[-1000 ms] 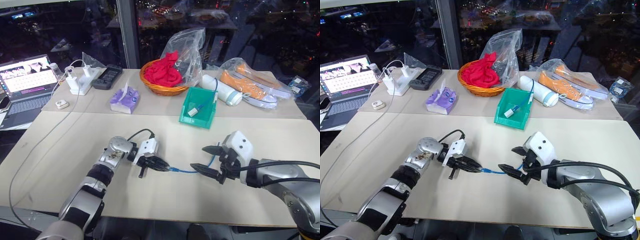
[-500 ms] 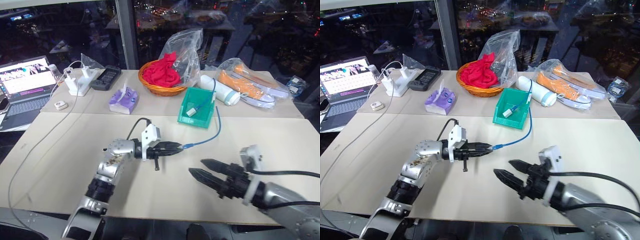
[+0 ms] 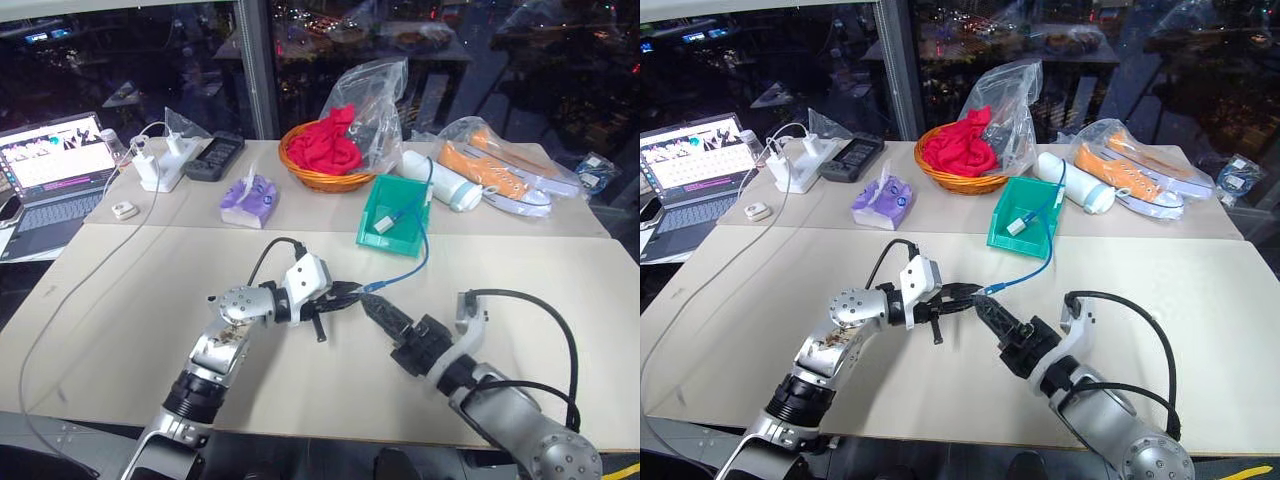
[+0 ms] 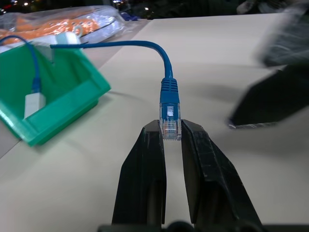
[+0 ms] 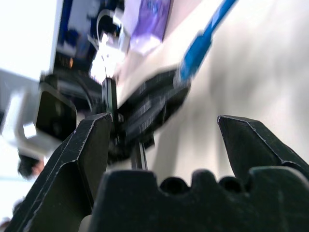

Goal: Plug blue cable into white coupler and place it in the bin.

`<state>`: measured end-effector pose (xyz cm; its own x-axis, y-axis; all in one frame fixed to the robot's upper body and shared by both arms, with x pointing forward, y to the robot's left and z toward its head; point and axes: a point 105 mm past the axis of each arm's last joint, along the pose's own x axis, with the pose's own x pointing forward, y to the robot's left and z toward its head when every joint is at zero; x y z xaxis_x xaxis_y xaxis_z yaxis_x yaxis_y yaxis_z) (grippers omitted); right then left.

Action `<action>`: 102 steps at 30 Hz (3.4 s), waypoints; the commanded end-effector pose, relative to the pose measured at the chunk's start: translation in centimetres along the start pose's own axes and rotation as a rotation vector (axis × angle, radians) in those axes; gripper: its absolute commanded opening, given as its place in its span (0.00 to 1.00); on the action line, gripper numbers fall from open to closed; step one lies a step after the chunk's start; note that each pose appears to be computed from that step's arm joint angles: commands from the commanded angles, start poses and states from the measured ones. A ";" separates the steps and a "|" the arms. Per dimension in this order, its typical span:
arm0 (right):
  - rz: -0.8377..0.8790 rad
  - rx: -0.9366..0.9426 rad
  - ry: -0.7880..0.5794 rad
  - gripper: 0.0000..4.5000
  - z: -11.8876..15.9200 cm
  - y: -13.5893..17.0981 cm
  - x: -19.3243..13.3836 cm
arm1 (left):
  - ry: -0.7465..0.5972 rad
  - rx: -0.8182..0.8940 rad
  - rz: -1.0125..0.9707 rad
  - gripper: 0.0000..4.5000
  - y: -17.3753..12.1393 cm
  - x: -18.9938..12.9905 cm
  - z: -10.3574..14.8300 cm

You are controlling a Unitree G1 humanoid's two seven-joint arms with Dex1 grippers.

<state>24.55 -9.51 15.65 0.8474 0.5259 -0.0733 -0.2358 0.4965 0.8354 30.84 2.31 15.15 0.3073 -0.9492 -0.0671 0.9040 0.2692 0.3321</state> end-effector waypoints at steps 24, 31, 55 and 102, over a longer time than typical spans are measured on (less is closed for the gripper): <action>-0.002 -0.018 -0.086 0.91 1.6 0.0 0.7 | -0.041 -0.001 0.016 0.02 -0.1 -0.2 1.5; 0.006 -0.022 -0.078 0.79 1.5 0.1 0.8 | -0.039 -0.009 0.009 0.02 -0.4 -0.2 1.4; 0.041 -0.074 -0.052 0.02 1.2 0.8 1.0 | -0.040 -0.021 -0.013 0.02 -0.7 -0.1 1.4; 0.058 -0.028 -0.097 0.01 2.0 0.9 1.3 | -0.036 -0.024 -0.014 0.02 -0.7 -0.2 1.4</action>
<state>26.64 -9.86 15.87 0.8752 0.4821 -0.0398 -0.2425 0.5085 0.8262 30.18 2.38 15.35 0.3010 -0.9516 -0.0626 0.9186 0.2717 0.2869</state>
